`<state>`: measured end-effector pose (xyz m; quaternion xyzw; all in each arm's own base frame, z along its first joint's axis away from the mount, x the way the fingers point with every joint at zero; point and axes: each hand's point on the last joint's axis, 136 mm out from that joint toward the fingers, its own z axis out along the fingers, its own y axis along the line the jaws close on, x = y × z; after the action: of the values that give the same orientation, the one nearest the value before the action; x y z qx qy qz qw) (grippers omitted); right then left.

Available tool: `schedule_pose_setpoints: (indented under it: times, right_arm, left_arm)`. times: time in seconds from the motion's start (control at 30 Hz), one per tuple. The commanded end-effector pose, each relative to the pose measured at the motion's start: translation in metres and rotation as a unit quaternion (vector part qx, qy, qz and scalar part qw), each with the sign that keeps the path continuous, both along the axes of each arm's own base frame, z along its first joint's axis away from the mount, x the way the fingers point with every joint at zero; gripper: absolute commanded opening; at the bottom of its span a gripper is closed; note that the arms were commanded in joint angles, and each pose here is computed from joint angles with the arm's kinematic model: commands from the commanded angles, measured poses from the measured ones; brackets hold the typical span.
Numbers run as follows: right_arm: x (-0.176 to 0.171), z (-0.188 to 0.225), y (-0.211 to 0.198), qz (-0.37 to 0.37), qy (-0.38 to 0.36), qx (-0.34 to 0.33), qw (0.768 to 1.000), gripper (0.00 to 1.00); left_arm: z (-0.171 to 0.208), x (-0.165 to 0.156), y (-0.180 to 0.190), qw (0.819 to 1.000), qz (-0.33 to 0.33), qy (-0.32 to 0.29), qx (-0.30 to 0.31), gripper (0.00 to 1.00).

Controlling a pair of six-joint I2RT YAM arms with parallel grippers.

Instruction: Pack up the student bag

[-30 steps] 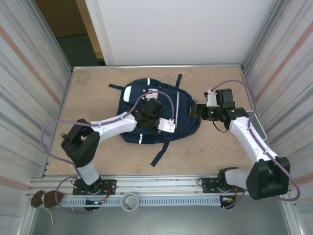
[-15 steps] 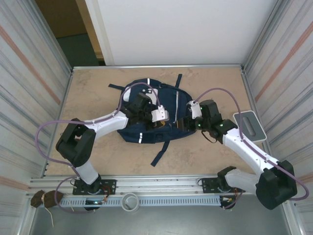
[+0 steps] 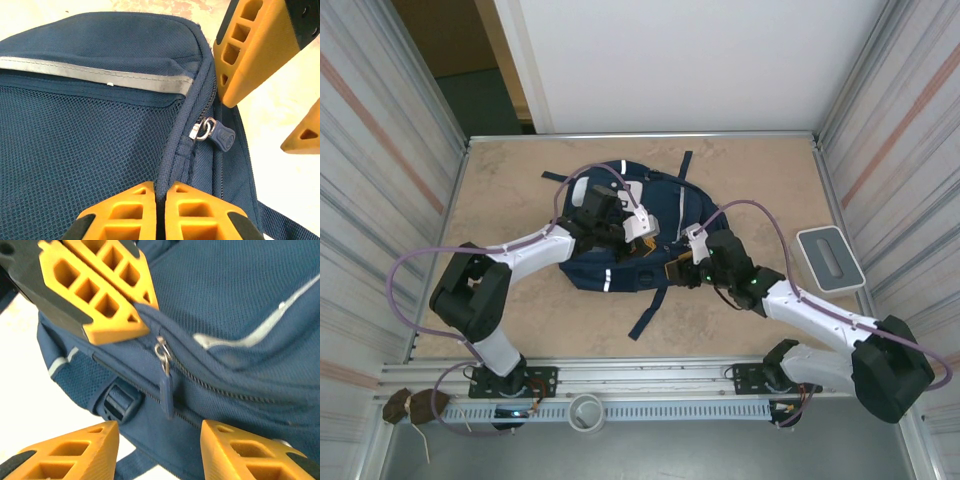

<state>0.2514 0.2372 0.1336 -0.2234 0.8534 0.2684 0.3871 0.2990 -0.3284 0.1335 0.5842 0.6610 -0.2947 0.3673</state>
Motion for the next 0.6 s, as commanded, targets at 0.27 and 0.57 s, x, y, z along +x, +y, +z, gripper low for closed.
schedule_pose_setpoints:
  times: [0.27, 0.57]
  right_arm:
    - [0.018, -0.003, 0.016, -0.023, -0.035, 0.001, 0.999, 0.38]
    - [0.017, -0.011, 0.017, -0.045, -0.045, -0.010, 0.998, 0.12]
  left_arm:
    - [0.025, 0.003, 0.002, 1.000, 0.010, -0.008, -0.025, 0.00]
    - [0.024, 0.009, 0.006, 0.999, 0.028, -0.018, -0.014, 0.00]
